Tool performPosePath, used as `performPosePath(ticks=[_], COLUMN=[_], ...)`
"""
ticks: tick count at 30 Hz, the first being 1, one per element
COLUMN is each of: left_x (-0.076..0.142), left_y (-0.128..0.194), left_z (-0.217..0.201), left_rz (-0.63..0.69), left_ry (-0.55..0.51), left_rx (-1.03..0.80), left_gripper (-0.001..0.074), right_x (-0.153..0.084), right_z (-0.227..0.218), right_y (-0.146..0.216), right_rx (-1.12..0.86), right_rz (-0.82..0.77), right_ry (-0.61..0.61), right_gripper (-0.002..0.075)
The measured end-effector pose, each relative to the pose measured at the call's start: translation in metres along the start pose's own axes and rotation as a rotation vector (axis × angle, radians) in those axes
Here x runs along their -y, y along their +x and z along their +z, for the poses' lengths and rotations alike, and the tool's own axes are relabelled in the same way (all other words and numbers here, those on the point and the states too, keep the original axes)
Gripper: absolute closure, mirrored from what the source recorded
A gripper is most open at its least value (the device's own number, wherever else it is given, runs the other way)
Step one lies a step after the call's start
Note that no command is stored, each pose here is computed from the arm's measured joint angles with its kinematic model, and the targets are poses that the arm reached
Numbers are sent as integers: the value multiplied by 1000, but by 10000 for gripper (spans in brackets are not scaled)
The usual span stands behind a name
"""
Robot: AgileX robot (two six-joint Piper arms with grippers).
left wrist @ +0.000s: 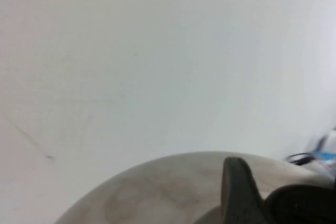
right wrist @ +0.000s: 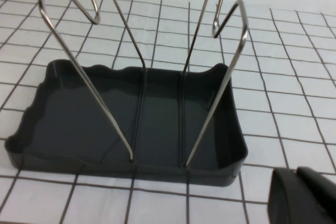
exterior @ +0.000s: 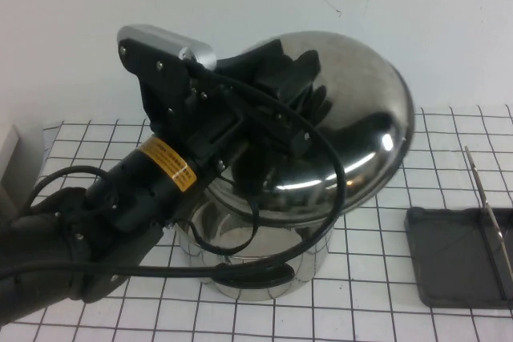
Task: Put pot lid on rack
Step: Hand over the pot lid
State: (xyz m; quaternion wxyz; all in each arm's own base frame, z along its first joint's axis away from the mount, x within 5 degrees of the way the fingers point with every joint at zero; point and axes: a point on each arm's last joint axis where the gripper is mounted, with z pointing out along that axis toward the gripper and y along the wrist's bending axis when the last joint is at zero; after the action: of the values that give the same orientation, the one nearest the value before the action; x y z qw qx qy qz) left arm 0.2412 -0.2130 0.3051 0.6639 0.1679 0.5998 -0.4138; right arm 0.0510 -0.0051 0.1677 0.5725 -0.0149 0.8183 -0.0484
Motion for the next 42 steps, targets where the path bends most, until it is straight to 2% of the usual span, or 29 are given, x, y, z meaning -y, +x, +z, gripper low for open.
performPosePath(ticks=[3,4,6,9,10,12,17,21,24,29,32,39,42], left_x=[11,14,18,19,19,18,12,14,15,17,18,19,19], left_y=[-3,-3,0,6,7,12,22,18,14,9,8,8,8], left_z=[-2,-2,-2,0,1,3,7,11,14,19,20,20,20], left_rz=[-189,-244,-359,-414,-419,-433,-478,-456,-431,-405,-398,-397,-395], left_ry=[112,144,194,244,258,274,245,263,279,304,313,317,317], left_rx=[-13,-22,-43,-39,-30,-16,-25,-13,2,15,17,18,18], left_gripper=[421,421,421,421,421,421,421,421,421,421,421,421,421], right_x=[1,0,-6,-14,-15,-15,-10,-15,-23,-29,-33,-43,-47], right_z=[0,0,0,-2,-2,-3,-5,-4,-9,-29,-34,4,26], right_y=[0,-1,-4,-12,-14,-19,-27,-24,-26,-71,-106,-160,-172], right_rx=[5,15,39,73,82,122,243,179,93,187,229,191,113], right_rz=[-7,47,298,723,823,899,873,895,815,604,517,484,508], right_ry=[7,-5,-74,-195,-227,-250,-239,-276,-344,-474,-557,-707,-764], right_gripper=[729,729,729,729,729,729,729,729,729,709,617,233,171])
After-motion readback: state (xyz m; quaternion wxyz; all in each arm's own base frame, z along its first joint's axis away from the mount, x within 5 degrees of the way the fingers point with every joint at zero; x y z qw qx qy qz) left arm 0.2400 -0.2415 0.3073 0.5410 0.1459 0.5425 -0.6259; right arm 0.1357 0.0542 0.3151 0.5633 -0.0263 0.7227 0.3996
